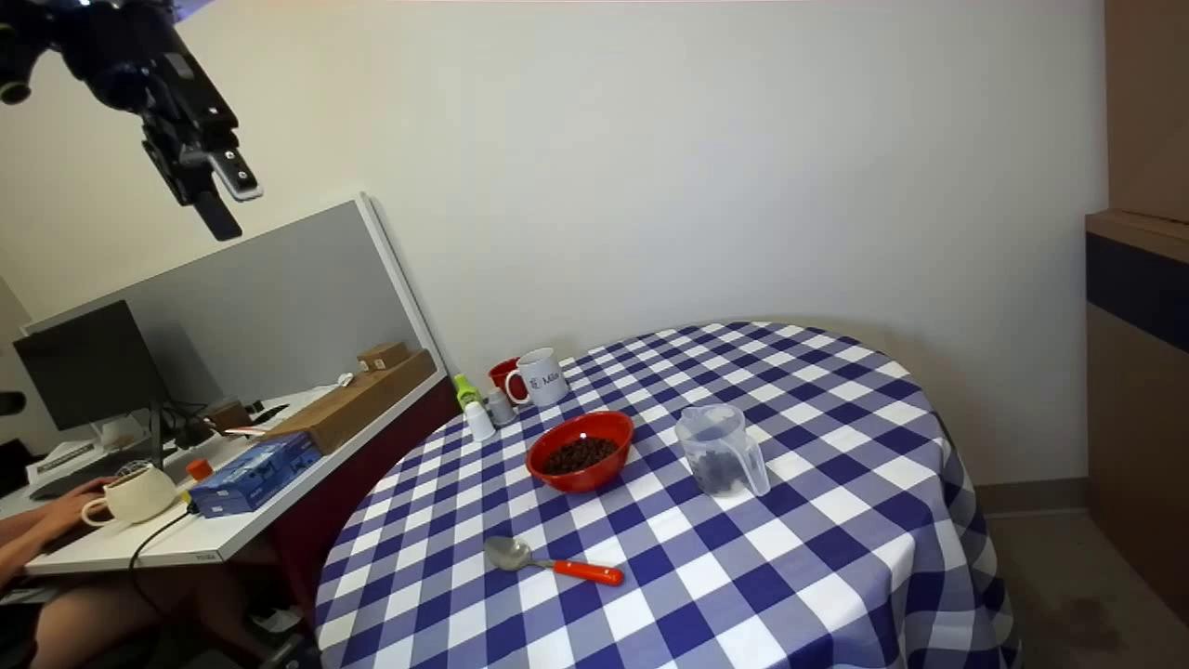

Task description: Spoon out a single spoonful of the contents from the orange bowl into the transparent jar.

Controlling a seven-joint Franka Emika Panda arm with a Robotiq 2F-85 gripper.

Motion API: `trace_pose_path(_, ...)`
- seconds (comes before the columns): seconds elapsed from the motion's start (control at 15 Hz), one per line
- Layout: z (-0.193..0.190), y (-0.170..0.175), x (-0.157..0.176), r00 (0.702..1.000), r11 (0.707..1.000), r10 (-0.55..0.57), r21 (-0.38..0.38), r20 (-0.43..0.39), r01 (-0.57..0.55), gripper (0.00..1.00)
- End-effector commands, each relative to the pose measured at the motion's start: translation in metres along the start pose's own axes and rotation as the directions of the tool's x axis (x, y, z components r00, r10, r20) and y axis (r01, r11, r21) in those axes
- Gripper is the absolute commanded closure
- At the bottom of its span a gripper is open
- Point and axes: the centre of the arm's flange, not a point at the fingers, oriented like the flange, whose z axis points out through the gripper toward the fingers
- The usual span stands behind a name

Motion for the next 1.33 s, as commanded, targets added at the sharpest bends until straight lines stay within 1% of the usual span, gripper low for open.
trace_pose_path(0.0,0.038,0.024,0.007,0.981,0.98,0.19,0.046,0.04,-0.192,0.0)
trace_pose_path(0.2,0.072,0.054,0.012,0.938,0.937,0.341,0.055,0.062,-0.344,0.0)
trace_pose_path(0.33,0.09,0.074,0.014,0.897,0.895,0.436,0.065,0.073,-0.441,0.0)
trace_pose_path(0.47,0.107,0.088,0.014,0.845,0.842,0.528,0.074,0.086,-0.534,0.0)
trace_pose_path(0.6,0.124,0.094,0.011,0.784,0.78,0.613,0.083,0.101,-0.621,0.0)
trace_pose_path(0.73,0.141,0.094,0.007,0.713,0.707,0.692,0.092,0.114,-0.701,0.0)
trace_pose_path(0.93,0.169,0.093,0.004,0.594,0.586,0.794,0.1,0.129,-0.804,0.0)
trace_pose_path(1.13,0.188,0.096,0.02,0.463,0.45,0.878,0.119,0.119,-0.885,0.0)
trace_pose_path(1.27,0.204,0.098,0.032,0.368,0.353,0.923,0.138,0.108,-0.925,0.0)
